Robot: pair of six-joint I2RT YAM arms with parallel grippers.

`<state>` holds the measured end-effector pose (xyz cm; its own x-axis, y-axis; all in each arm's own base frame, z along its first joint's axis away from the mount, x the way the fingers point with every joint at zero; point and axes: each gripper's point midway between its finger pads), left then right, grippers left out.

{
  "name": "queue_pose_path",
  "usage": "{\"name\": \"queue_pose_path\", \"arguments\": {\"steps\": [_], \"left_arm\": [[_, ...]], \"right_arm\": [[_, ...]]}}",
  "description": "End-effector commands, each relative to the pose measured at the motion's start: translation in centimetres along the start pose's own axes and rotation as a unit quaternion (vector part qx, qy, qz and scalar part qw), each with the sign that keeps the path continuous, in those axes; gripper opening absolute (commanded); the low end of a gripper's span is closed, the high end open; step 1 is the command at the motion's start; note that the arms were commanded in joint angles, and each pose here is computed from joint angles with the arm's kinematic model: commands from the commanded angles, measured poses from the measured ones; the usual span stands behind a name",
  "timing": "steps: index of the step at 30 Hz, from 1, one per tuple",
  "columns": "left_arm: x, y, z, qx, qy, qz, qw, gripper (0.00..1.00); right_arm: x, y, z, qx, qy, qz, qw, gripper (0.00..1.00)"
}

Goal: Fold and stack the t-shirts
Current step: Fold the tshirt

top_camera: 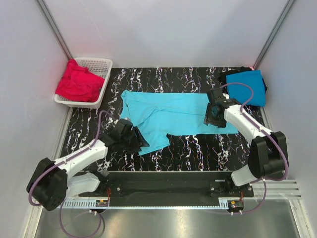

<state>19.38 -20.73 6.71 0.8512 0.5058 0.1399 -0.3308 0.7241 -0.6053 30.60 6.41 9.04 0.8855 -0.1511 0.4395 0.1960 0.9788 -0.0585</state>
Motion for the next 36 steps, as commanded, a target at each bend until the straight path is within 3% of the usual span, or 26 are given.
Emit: {"name": "queue_pose_path", "arguments": {"steps": [1,15,20,29,36], "left_arm": [[-0.1,1.0,0.5,0.004,-0.016,0.001,1.0,0.57],[-1.0,5.0,1.0,0.054,-0.031,0.031,0.998,0.55],[-0.6,4.5,0.0,0.069,-0.025,0.019,0.997,0.54],[-1.7,0.5,-4.6,-0.022,0.041,0.021,0.999,0.47],[-2.0,1.5,-4.9,0.001,0.047,0.034,0.998,0.41]], "right_arm": [[1.5,0.3,0.5,-0.006,-0.023,-0.004,1.0,0.61],[1.1,0.7,0.1,-0.013,-0.017,0.006,1.0,0.61],[1.3,0.5,0.4,-0.015,-0.022,0.005,1.0,0.61],[1.2,0.0,1.5,-0.014,-0.033,0.005,0.999,0.61],[1.2,-0.6,1.8,-0.023,-0.038,0.008,0.999,0.62]]}}
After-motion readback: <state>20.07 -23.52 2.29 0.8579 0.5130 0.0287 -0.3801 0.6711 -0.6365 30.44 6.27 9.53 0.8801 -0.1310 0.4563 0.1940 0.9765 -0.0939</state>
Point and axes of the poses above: each gripper's point midway between its finger pads, its own z axis back along the fingers, its own y axis along the line the jaws close on, x = y × z, and after that the axes turned 5 degrees about z, right-handed
